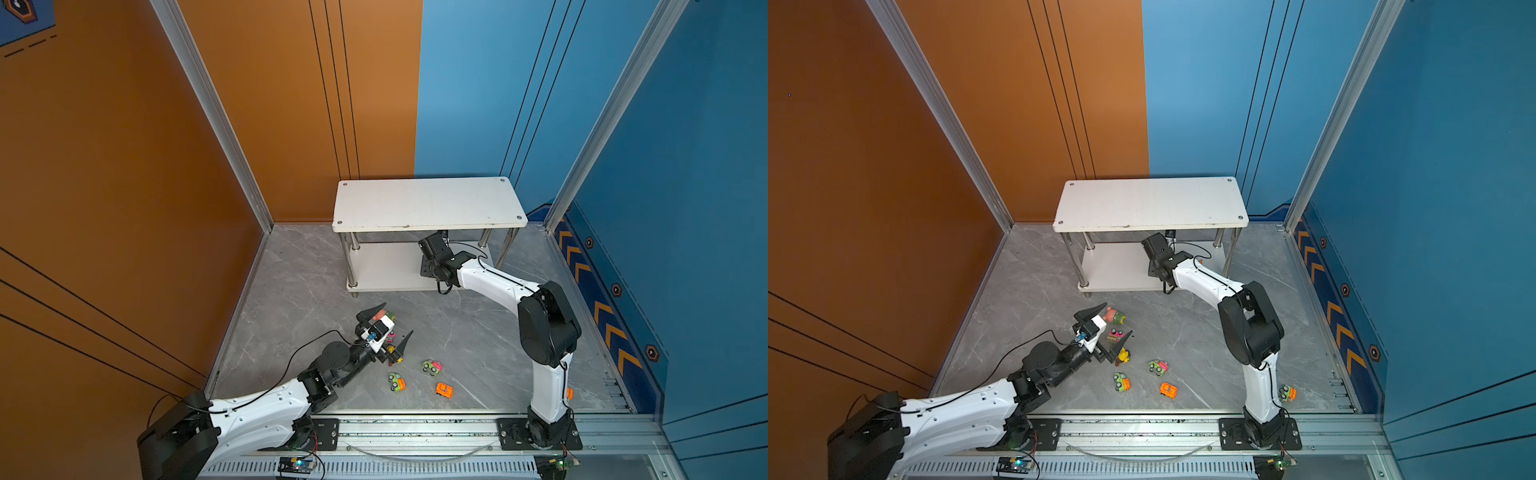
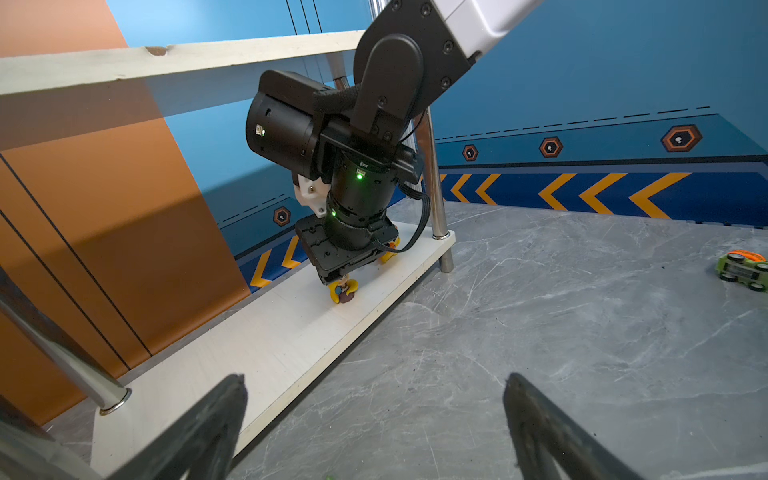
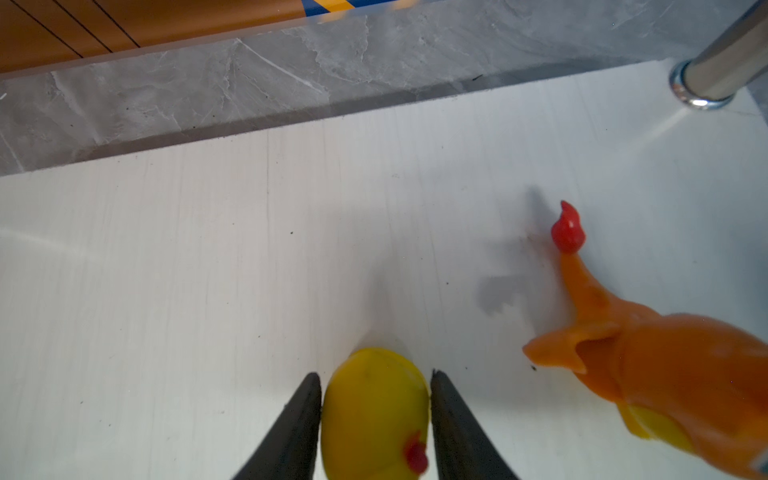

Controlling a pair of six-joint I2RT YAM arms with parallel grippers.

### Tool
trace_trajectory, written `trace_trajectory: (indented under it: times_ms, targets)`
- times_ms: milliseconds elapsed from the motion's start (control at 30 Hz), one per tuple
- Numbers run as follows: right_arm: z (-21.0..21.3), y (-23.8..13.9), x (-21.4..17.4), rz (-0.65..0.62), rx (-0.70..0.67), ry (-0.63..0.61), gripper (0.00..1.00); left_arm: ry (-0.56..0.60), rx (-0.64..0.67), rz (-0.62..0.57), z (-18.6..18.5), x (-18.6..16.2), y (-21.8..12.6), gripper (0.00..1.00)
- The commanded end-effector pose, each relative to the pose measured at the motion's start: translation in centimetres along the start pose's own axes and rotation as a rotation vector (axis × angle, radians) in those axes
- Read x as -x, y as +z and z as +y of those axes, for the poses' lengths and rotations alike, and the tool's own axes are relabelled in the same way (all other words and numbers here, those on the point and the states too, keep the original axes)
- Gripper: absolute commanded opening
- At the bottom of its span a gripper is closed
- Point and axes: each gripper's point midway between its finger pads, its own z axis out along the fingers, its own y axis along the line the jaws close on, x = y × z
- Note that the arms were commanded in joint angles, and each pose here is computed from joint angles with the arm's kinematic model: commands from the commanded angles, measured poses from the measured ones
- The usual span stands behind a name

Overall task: Place and organize the plastic toys onto the shelf
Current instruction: 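Lower the duck onto the lower shelf while the left gripper withdraws, then open the right gripper and pull it back from the shelf toward the floor toys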

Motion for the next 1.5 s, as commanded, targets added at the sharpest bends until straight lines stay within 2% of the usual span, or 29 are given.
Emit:
trace_trajectory:
  times_ms: [0,233,333,433,500,567,700,767,833,967,1067,1133,1200,1233,1300,1367,1467]
  targets:
    - [0.2,-0.2,0.6,0.004,0.002,0.006,0.51,-0.008,0.003,0.017,-0.1,-0.5,-0.1,0.98]
    - [0.3,-2.0,2.0,-0.029,0.007,0.005,0.56,-0.03,0.032,0.0,0.6,0.2,-0.5,0.98]
    - [0.3,-3.8,2.4,-0.048,0.013,-0.01,0.56,-0.072,0.037,-0.052,1.0,1.5,-1.4,0.98]
    - [0.0,-6.1,2.1,-0.064,0.011,-0.033,0.57,-0.082,-0.017,-0.107,0.6,3.2,-2.8,0.98]
    - [-0.4,-7.9,1.2,-0.065,0.014,-0.051,0.57,-0.069,-0.074,-0.115,0.0,4.1,-3.7,0.98]
    - [-1.1,-9.7,-0.2,-0.067,0.013,-0.067,0.57,-0.095,-0.074,-0.126,0.3,4.7,-4.6,0.98]
    - [-2.0,-14.1,-3.5,-0.075,0.02,-0.121,0.58,-0.216,0.033,-0.164,2.7,5.5,-6.3,0.98]
    - [-3.8,-16.0,-5.4,-0.077,-0.016,-0.135,0.61,-0.264,0.086,-0.164,3.8,5.4,-6.7,0.98]
    - [-6.3,-16.6,-8.1,-0.022,-0.045,-0.116,0.63,-0.308,0.128,-0.151,4.5,5.0,-6.6,0.98]
    - [-13.2,-17.1,-12.7,0.047,-0.177,-0.058,0.72,-0.362,0.093,-0.043,3.5,3.4,-4.4,1.0]
    - [-16.9,-17.3,-14.7,0.076,-0.206,0.029,0.78,-0.362,0.028,0.035,1.9,2.9,-2.2,0.93]
    - [-18.0,-17.4,-15.2,0.085,-0.202,0.061,0.77,-0.369,0.022,0.081,1.5,2.3,-1.2,0.88]
    - [-17.7,-17.2,-15.5,0.109,-0.182,0.055,0.73,-0.39,0.058,0.143,1.9,1.3,-0.7,0.88]
    - [-17.3,-17.1,-15.6,0.118,-0.176,0.043,0.73,-0.399,0.074,0.198,2.0,0.4,-0.7,0.82]
    - [-15.8,-16.7,-15.6,0.121,-0.154,0.003,0.72,-0.427,0.113,0.282,2.2,-0.9,-1.0,0.77]
    - [-13.2,-16.2,-15.6,0.117,-0.09,-0.04,0.71,-0.445,0.161,0.383,2.6,-2.4,-2.1,0.72]
    - [-6.7,-15.7,-15.6,0.116,0.106,-0.158,0.7,-0.476,0.246,0.461,3.6,-4.0,-4.5,0.71]
